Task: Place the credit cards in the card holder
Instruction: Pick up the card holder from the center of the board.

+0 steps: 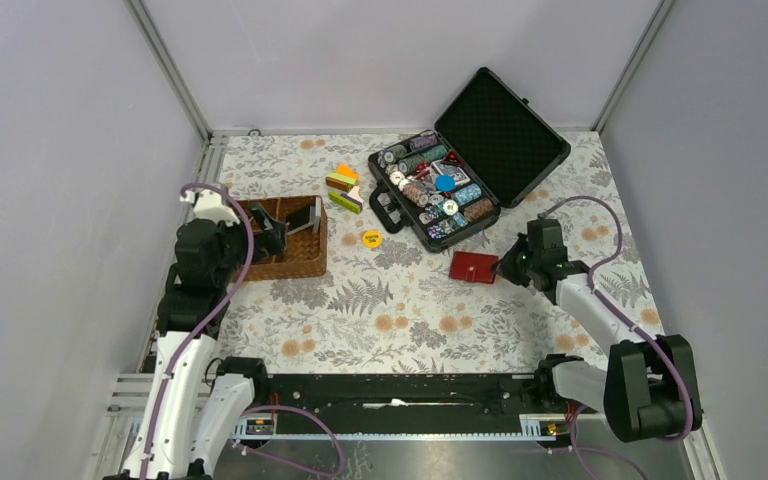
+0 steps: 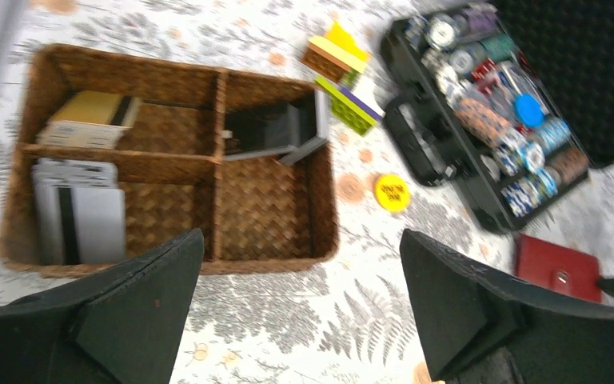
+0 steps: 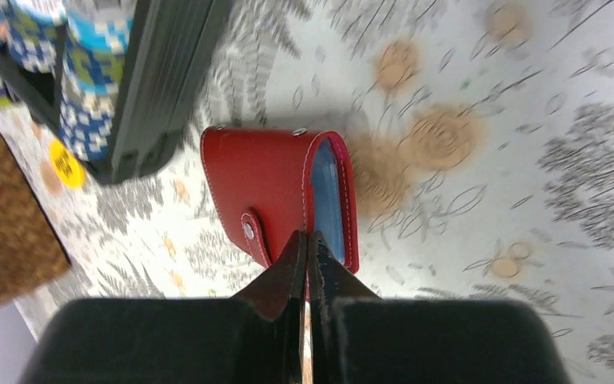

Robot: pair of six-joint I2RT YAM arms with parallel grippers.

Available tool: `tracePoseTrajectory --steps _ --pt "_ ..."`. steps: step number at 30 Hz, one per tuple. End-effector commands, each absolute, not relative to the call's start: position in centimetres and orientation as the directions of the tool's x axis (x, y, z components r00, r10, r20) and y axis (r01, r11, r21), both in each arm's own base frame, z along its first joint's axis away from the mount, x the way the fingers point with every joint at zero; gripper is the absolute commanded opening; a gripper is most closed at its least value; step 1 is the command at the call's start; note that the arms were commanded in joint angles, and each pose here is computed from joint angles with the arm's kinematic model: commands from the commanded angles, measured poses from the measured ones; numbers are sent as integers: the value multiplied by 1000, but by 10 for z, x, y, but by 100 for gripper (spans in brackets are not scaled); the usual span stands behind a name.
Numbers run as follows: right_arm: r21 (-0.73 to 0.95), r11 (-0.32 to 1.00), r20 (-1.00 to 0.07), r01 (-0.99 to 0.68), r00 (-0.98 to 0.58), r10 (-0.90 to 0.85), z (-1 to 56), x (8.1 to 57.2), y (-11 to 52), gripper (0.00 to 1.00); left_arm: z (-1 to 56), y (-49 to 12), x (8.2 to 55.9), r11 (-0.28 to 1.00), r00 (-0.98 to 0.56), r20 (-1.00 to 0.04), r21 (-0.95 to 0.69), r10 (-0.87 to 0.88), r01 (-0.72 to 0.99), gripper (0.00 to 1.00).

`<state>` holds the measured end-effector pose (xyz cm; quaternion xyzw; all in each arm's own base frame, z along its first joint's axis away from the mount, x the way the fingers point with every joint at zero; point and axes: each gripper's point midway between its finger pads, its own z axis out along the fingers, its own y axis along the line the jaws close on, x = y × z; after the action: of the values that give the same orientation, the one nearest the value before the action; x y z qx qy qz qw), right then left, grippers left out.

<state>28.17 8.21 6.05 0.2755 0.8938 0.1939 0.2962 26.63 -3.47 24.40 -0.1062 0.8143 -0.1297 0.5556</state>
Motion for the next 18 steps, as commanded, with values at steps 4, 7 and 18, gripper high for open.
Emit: tracePoseTrajectory --steps 4,7,18 --pt "530 844 -390 78 -862 324 60 244 154 0 244 -111 261 872 -452 -860 -393 -237 290 99" --pt "587 807 -408 -70 -886 220 73 238 184 0 231 -149 246 799 -536 -817 -462 -214 385 99" --pt "709 451 -566 -542 -819 -94 162 198 266 0 222 -237 182 434 -669 -725 -662 -165 611 99"
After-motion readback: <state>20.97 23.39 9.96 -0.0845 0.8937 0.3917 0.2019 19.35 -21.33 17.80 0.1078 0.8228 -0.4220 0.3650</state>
